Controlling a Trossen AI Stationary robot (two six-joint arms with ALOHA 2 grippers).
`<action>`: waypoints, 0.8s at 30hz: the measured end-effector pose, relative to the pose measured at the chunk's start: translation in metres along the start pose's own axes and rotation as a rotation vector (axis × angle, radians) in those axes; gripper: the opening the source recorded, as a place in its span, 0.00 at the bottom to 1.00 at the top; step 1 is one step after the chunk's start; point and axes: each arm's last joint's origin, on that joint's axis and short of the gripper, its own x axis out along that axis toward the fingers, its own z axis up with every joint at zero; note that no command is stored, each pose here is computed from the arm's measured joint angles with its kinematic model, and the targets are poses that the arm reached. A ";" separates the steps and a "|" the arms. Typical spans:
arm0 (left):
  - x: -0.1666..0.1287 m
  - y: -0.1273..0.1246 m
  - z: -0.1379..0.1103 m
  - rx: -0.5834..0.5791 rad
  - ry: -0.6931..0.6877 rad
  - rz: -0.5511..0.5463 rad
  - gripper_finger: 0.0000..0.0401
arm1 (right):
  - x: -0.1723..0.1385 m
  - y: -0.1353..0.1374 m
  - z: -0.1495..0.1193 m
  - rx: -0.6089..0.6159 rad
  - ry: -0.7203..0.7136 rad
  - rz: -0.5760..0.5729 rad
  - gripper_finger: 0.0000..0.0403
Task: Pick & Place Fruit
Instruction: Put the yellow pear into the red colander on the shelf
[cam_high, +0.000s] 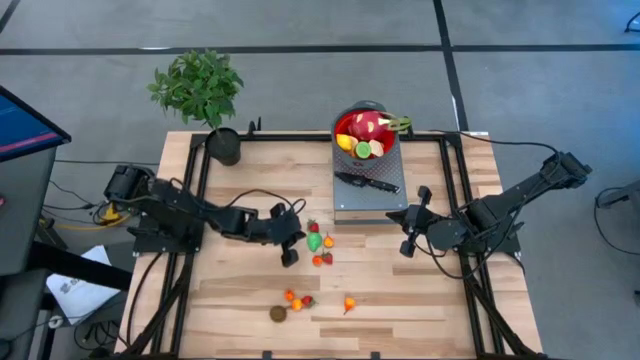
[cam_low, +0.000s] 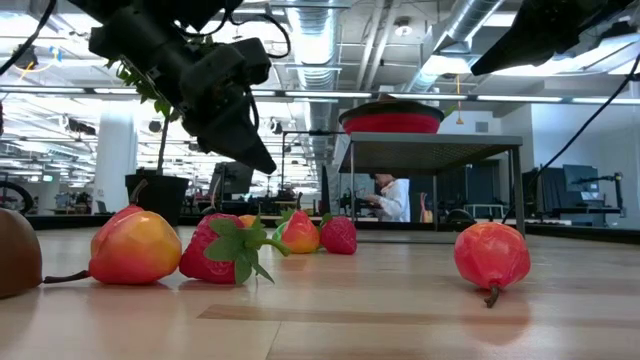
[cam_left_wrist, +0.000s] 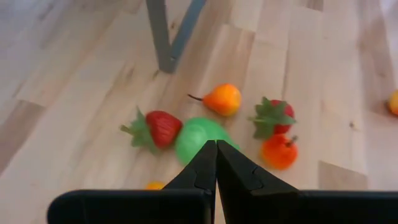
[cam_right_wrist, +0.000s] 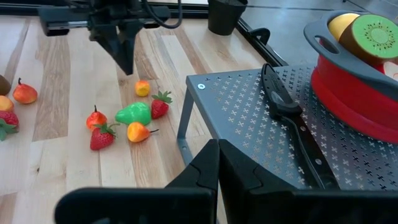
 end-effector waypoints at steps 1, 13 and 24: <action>0.001 0.002 0.001 -0.002 0.001 0.007 0.01 | 0.000 0.000 0.000 0.000 0.000 0.000 0.00; 0.008 0.027 0.008 -0.032 0.028 0.016 0.20 | 0.000 -0.001 -0.002 -0.017 0.015 -0.006 0.00; 0.009 0.036 -0.002 -0.029 0.156 0.006 0.71 | 0.000 -0.001 -0.002 -0.018 0.016 -0.006 0.00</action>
